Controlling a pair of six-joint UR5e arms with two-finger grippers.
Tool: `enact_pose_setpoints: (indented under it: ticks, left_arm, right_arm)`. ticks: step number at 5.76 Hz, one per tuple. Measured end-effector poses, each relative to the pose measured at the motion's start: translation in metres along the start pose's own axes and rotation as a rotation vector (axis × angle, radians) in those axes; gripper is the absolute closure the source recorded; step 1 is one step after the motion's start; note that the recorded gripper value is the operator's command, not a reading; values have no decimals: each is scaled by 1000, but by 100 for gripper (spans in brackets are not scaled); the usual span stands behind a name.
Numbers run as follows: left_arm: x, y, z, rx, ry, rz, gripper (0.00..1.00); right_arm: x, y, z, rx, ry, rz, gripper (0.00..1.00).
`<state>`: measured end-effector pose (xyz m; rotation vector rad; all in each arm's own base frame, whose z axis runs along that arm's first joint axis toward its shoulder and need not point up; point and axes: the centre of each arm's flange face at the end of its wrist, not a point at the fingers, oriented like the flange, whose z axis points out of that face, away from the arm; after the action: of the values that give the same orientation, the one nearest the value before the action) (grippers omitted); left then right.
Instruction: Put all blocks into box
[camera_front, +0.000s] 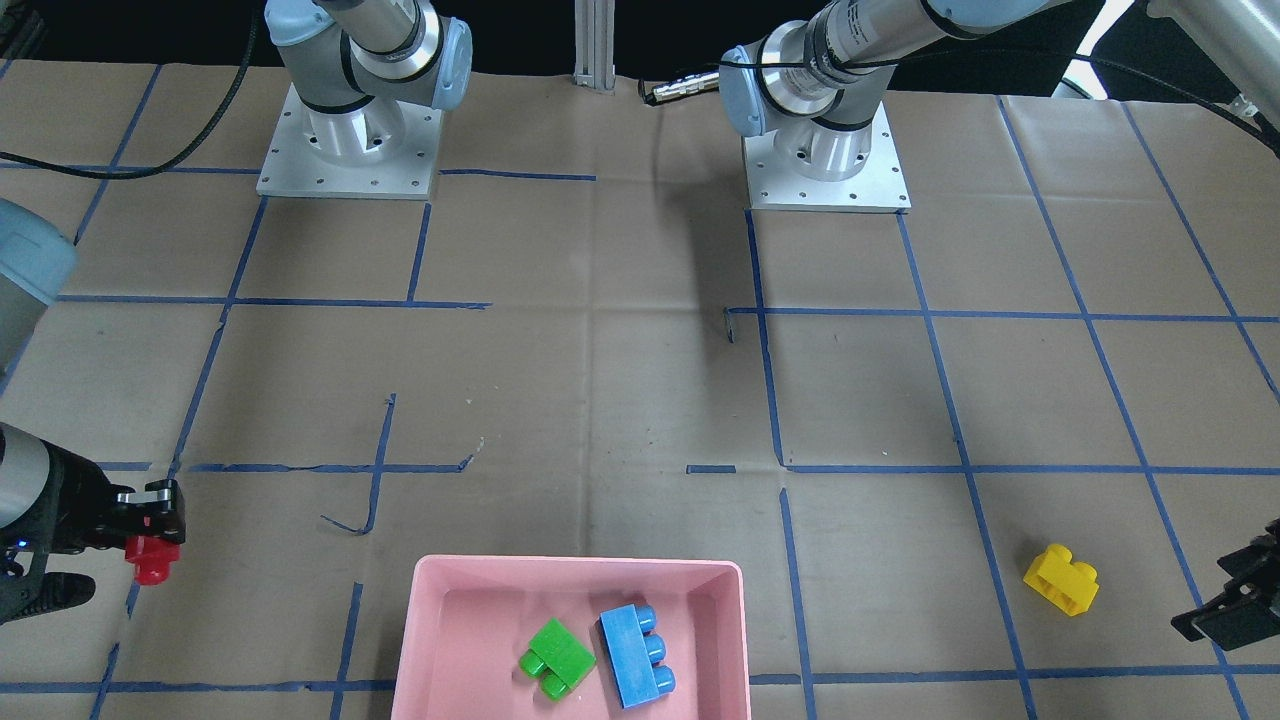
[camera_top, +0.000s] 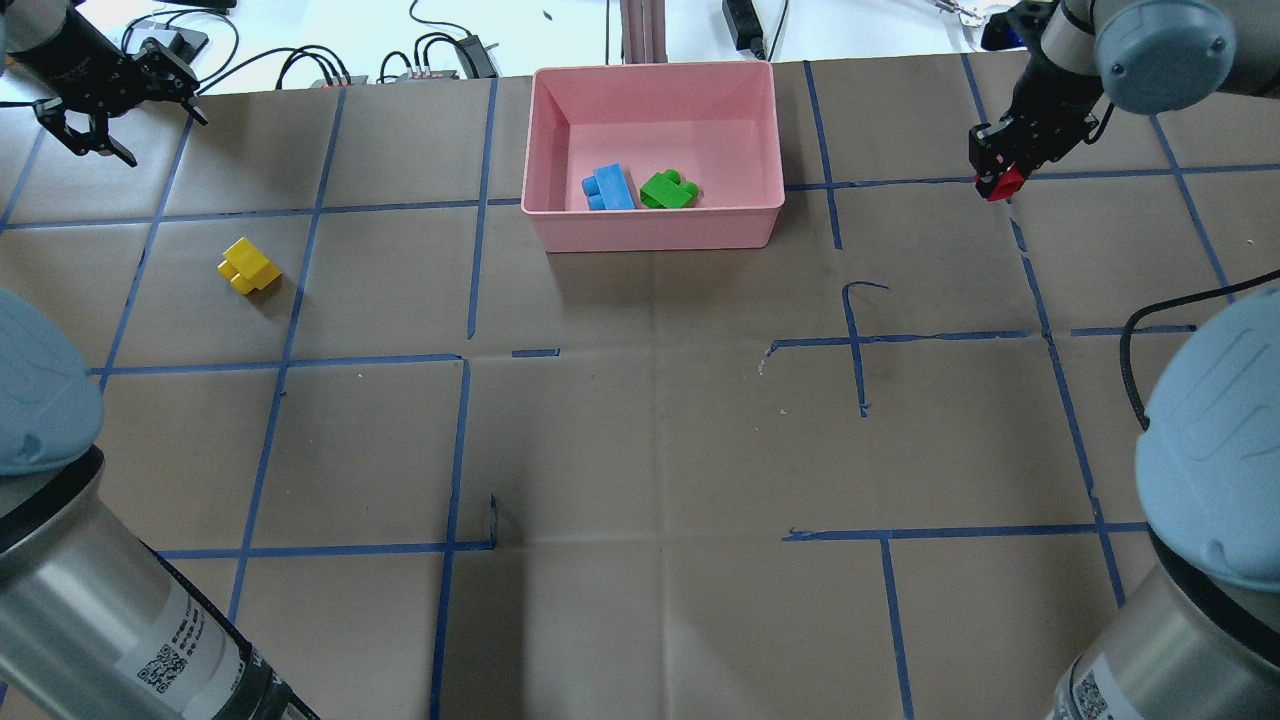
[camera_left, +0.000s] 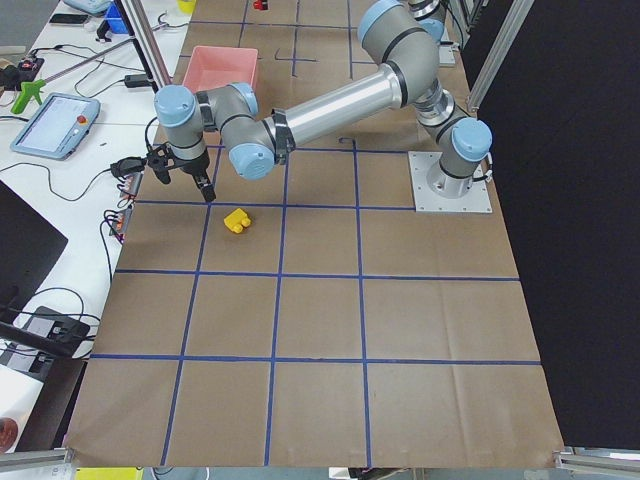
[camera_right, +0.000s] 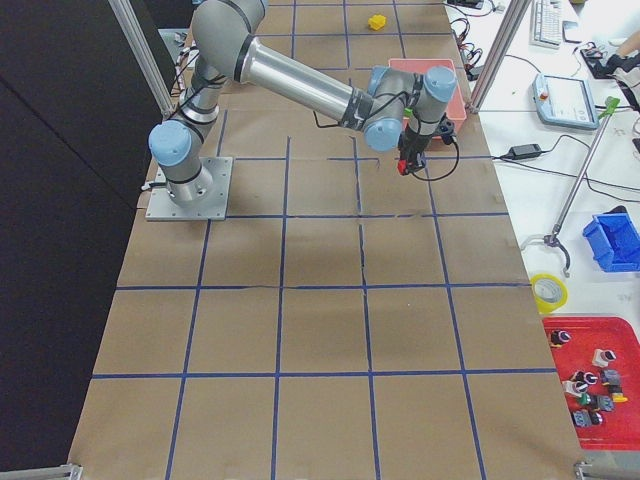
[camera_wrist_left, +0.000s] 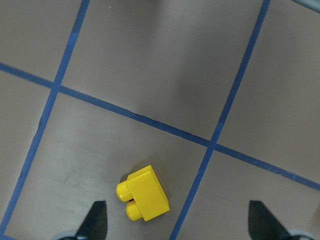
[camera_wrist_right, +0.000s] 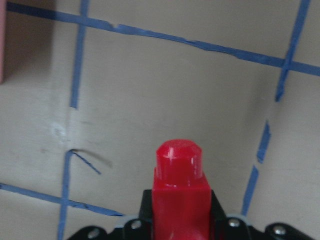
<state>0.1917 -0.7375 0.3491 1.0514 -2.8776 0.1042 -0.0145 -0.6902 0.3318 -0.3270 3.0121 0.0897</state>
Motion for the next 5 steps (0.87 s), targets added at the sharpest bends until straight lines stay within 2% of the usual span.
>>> enact_pose_setpoints:
  ticks: [1,2,3,4,5]
  left_arm:
    - [-6,7,13,2,-25,-133,0]
    - [-15,24,31,-5,-55,-220,0]
    - [-24,46,55,21,-56,-261,0]
    - [-32,65,83,67,-40,-272,0]
    - [-37,76,104,85,-33,-276,0]
  right_arm:
    - [-46,-8,-28,-2,-82,24,93]
    - [-107,-24,-44,12,-113,71,93]
    - [-173,-48,-43,45,-127,142,93]
    - [-232,-74,-26,93,-141,216,93]
    - [-275,-93,-2,130,-162,278,88]
